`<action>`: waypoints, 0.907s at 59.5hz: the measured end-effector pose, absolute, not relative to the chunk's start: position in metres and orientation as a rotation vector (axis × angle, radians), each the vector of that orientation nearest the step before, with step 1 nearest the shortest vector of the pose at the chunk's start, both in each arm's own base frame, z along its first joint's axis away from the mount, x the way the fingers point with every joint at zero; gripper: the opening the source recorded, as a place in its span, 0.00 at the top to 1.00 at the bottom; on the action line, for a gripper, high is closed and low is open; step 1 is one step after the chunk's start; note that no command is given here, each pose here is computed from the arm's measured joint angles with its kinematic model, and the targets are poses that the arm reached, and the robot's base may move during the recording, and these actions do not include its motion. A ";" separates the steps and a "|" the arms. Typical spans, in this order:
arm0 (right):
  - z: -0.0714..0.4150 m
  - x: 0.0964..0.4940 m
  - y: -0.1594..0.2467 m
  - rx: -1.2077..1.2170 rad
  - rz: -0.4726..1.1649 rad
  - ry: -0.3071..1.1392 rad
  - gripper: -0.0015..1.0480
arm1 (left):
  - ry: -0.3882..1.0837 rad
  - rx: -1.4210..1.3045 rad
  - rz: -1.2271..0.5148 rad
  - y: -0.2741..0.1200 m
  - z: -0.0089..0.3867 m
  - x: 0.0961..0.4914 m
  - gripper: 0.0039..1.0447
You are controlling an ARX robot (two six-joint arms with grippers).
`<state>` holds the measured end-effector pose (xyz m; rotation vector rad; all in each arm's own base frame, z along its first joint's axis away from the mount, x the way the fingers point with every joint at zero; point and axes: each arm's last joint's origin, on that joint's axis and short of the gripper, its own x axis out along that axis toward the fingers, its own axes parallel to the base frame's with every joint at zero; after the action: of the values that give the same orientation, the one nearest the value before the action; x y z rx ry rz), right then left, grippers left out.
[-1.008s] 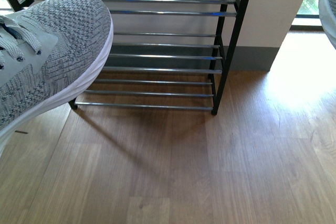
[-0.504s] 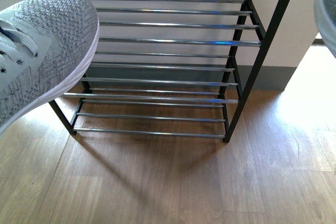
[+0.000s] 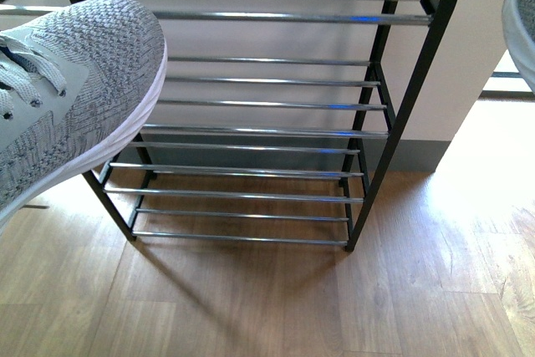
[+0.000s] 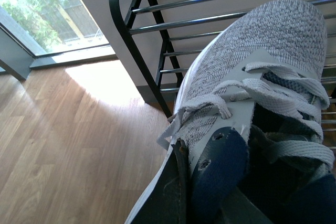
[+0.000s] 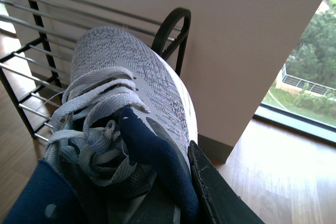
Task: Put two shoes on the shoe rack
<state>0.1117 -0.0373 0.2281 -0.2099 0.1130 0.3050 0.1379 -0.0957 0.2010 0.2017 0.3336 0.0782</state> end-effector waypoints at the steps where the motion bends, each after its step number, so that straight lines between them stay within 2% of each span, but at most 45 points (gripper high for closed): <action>1: 0.228 0.112 -0.037 -0.210 0.305 0.113 0.99 | 0.333 0.201 0.078 -0.096 0.201 0.138 0.99; 37: 0.228 0.112 -0.037 -0.210 0.305 0.112 0.99 | 0.334 0.201 0.076 -0.096 0.201 0.138 0.99; 39: 0.228 0.113 -0.037 -0.197 0.352 0.105 0.99 | 0.333 0.201 0.076 -0.096 0.201 0.138 0.99; 46: 0.239 0.136 -0.026 -0.180 0.431 0.104 0.99 | 0.334 0.201 0.076 -0.096 0.201 0.138 0.99; 54: 0.263 0.195 0.008 -0.085 0.454 0.190 0.99 | 0.334 0.201 0.075 -0.096 0.201 0.138 0.99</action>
<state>0.1955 0.0077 0.2626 -0.0846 0.1896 0.4539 0.1378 -0.0958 0.2010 0.2006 0.3338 0.0748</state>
